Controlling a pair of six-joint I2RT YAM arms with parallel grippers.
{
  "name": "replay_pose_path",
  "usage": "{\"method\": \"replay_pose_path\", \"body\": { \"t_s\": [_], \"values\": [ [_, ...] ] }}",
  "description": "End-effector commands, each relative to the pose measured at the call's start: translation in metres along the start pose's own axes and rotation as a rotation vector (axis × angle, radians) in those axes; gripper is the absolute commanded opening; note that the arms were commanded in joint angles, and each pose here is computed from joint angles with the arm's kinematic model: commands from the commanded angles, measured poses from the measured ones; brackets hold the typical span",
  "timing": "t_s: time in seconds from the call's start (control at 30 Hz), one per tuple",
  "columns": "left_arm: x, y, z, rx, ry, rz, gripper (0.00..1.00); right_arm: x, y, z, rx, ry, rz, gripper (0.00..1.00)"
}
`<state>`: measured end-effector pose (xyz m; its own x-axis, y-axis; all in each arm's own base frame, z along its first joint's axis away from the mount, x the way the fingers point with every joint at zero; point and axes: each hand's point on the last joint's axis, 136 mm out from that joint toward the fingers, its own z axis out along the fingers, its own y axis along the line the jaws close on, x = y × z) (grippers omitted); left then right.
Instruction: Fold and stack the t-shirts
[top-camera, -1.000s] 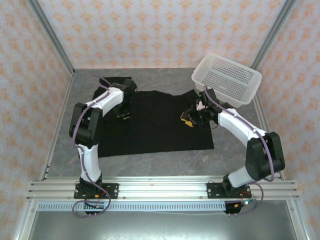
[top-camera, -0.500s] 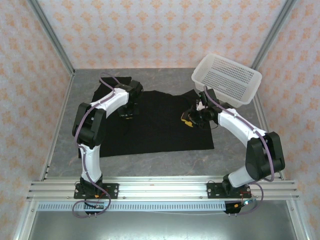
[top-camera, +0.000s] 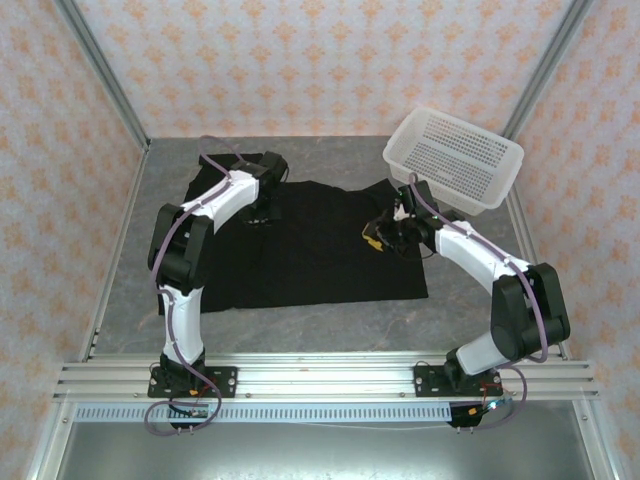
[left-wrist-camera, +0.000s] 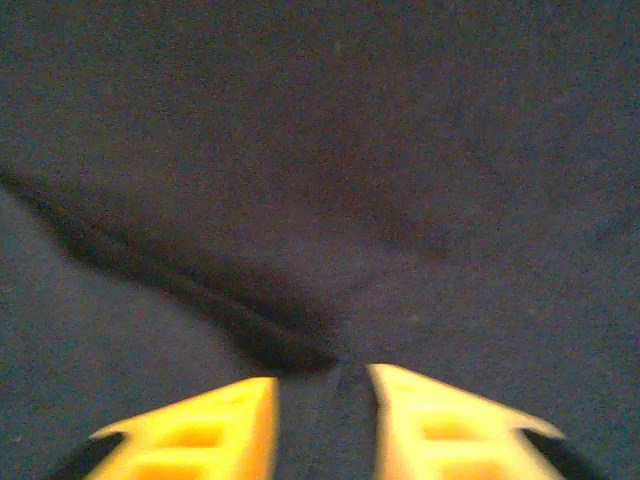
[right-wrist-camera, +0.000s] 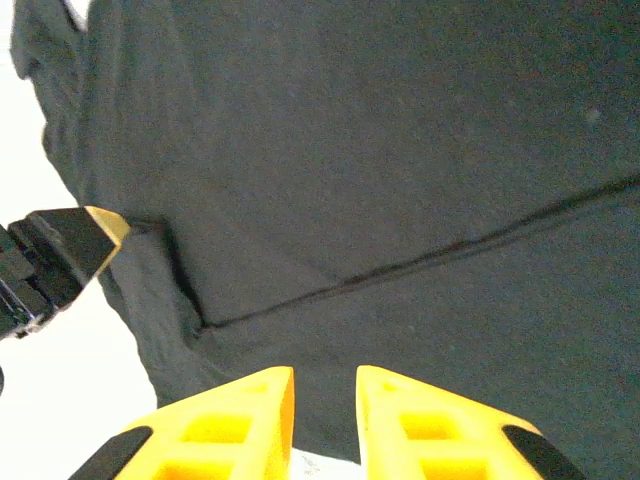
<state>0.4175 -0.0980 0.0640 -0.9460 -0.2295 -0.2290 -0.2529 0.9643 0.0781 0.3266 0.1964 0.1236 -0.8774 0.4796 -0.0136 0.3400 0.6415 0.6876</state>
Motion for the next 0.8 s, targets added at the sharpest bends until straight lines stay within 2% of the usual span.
{"method": "replay_pose_path", "body": {
  "t_s": [0.0, 0.13, 0.27, 0.33, 0.43, 0.5, 0.77],
  "values": [
    [-0.016, 0.006, -0.032, 0.017, -0.106, -0.062, 0.47, -0.011, 0.014, -0.007, -0.049, -0.071, 0.004, 0.24],
    [0.002, 0.033, -0.053, 0.018, -0.11, -0.16, 0.5, -0.016, -0.006, -0.01, 0.049, -0.094, 0.0, 0.29],
    [0.049, 0.069, -0.038, 0.012, 0.011, -0.281, 0.43, -0.023, -0.052, -0.013, 0.229, -0.115, 0.059, 0.29],
    [0.068, 0.083, -0.025, 0.024, 0.058, -0.341, 0.4, -0.035, -0.065, -0.02, 0.272, -0.143, 0.073, 0.29],
    [0.087, 0.103, -0.003, 0.048, 0.131, -0.467, 0.37, -0.065, -0.056, -0.028, 0.302, -0.222, -0.011, 0.31],
    [0.093, 0.113, 0.007, 0.059, 0.152, -0.528, 0.35, -0.09, -0.046, -0.021, 0.311, -0.242, -0.036, 0.31],
    [0.076, 0.114, -0.002, 0.079, 0.09, -0.548, 0.35, -0.198, 0.009, 0.037, 0.258, -0.376, -0.032, 0.34]
  ]
}}
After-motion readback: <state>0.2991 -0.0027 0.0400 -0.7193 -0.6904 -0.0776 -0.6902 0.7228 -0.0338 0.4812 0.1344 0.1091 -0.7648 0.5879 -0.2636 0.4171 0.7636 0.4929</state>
